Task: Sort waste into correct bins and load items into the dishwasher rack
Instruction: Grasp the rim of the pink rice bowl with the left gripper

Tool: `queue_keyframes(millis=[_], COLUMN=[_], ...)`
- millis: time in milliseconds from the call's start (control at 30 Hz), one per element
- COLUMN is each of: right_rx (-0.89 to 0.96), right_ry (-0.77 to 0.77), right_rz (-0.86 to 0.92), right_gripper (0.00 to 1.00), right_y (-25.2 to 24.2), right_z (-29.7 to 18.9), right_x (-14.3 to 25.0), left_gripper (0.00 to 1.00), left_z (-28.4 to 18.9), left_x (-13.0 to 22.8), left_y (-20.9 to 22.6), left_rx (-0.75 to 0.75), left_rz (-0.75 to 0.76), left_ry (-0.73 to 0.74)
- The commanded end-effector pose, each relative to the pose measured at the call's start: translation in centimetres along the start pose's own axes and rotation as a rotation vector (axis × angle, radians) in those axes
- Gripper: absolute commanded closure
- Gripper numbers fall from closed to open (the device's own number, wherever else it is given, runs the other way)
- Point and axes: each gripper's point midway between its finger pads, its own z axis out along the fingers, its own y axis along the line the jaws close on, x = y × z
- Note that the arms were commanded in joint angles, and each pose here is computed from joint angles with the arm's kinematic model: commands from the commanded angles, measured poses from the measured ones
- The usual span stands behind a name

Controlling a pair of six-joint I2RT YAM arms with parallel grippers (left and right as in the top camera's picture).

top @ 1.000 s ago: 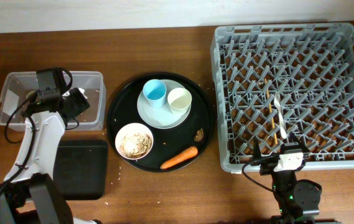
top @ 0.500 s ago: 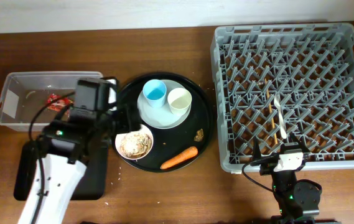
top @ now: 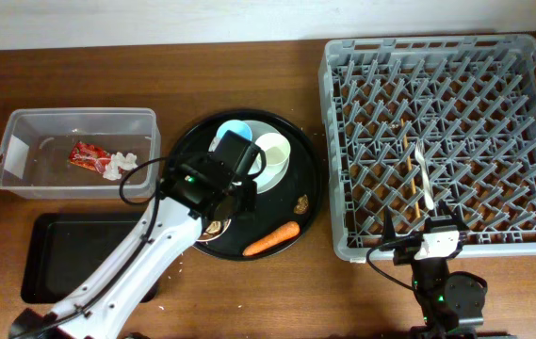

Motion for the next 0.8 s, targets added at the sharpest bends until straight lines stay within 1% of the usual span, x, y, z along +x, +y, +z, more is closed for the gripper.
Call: queue_keyframes(millis=[0,133,333,533,567,700,767], right_rx=[0.003,0.003,0.003,0.003,0.003,0.003,0.003], right_ry=[0.001,0.001,0.001,0.001,0.001,0.001,0.001], right_rz=[0.004,0.004,0.004,0.004,0.004,0.004,0.004], right_gripper=[0.01,0.01,0.01,0.01,0.01,0.01,0.01], right_y=[-0.1,-0.1,-0.1,-0.1,-0.1,-0.1,-0.1], right_z=[0.0,0.0,0.0,0.0,0.0,0.0,0.0], right_x=[0.2,0.2,0.2,0.2,0.2,0.2,0.2], left_gripper=[0.77,0.77,0.76,0.75,0.75,0.75,0.77], left_z=[2.0,4.8,8.5,9.3,9.3,10.4,10.5], left_x=[0.4,0.9,2.0,2.0,2.1,3.2,3.3], left_y=[1.1,1.1,2.5,2.7,3.0,3.4,3.4], left_rx=[-0.077,-0.099,-0.203,-0.221,-0.232,-0.236,-0.236], left_rz=[-0.021,-0.017,-0.003,-0.016,-0.043,-0.05,-0.057], left_ry=[0.033,0.073,0.146,0.146,0.145,0.151,0.149])
